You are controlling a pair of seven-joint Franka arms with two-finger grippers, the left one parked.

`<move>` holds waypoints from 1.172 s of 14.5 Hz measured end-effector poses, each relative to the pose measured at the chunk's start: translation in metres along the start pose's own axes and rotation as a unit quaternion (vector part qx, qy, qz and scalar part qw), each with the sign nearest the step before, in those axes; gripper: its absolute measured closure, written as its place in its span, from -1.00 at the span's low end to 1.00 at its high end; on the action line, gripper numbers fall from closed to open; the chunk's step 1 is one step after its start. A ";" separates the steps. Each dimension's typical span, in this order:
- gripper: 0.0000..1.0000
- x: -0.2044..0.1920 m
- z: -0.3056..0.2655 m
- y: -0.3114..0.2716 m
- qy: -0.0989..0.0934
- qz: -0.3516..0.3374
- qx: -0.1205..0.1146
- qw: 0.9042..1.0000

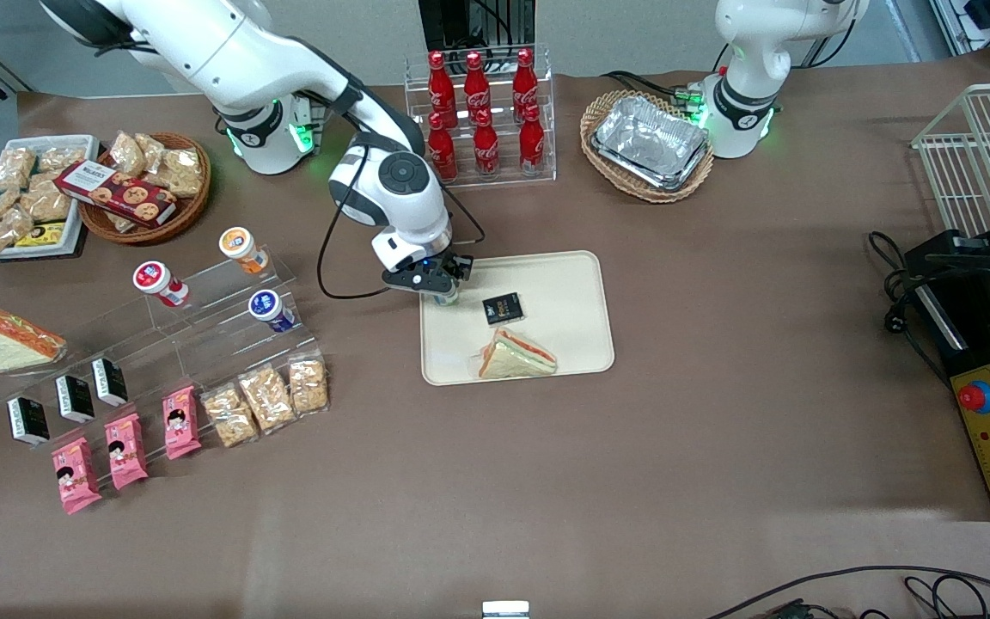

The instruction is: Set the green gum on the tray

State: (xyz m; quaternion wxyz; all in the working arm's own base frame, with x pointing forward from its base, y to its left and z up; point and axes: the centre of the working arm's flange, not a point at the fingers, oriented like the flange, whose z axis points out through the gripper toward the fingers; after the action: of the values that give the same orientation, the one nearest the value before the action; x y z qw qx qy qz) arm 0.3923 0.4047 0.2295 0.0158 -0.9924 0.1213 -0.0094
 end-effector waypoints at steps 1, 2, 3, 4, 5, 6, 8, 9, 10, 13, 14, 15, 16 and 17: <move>-0.17 0.001 -0.001 -0.002 0.003 0.006 0.002 1.000; -0.17 0.002 -0.001 -0.003 0.003 0.009 0.003 1.000; -0.19 0.003 -0.001 -0.004 0.003 0.011 0.004 1.000; -0.30 0.004 -0.001 -0.005 0.002 0.013 0.004 1.000; -0.51 0.004 0.000 -0.005 0.001 0.015 0.005 1.000; -0.67 0.005 0.001 -0.005 0.000 0.016 0.005 1.000; -0.96 0.010 -0.001 -0.005 0.002 0.019 0.007 1.000; -0.96 0.014 -0.005 -0.005 0.006 0.022 0.010 1.000; -0.96 0.019 -0.012 -0.004 0.012 0.022 0.004 1.000; -0.96 0.029 -0.060 -0.003 -0.017 0.017 -0.019 1.000; -0.96 0.037 -0.090 -0.001 -0.040 0.007 -0.013 0.999; -0.96 0.050 -0.125 0.005 -0.056 -0.004 -0.006 0.998; -0.96 0.067 -0.159 0.019 -0.065 -0.015 -0.005 0.998; -0.96 0.088 -0.190 0.041 -0.069 -0.028 -0.012 0.997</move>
State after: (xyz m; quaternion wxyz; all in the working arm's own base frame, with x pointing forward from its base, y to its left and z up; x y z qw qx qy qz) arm 0.4637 0.3384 0.4198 0.0122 -0.9939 0.0923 0.0598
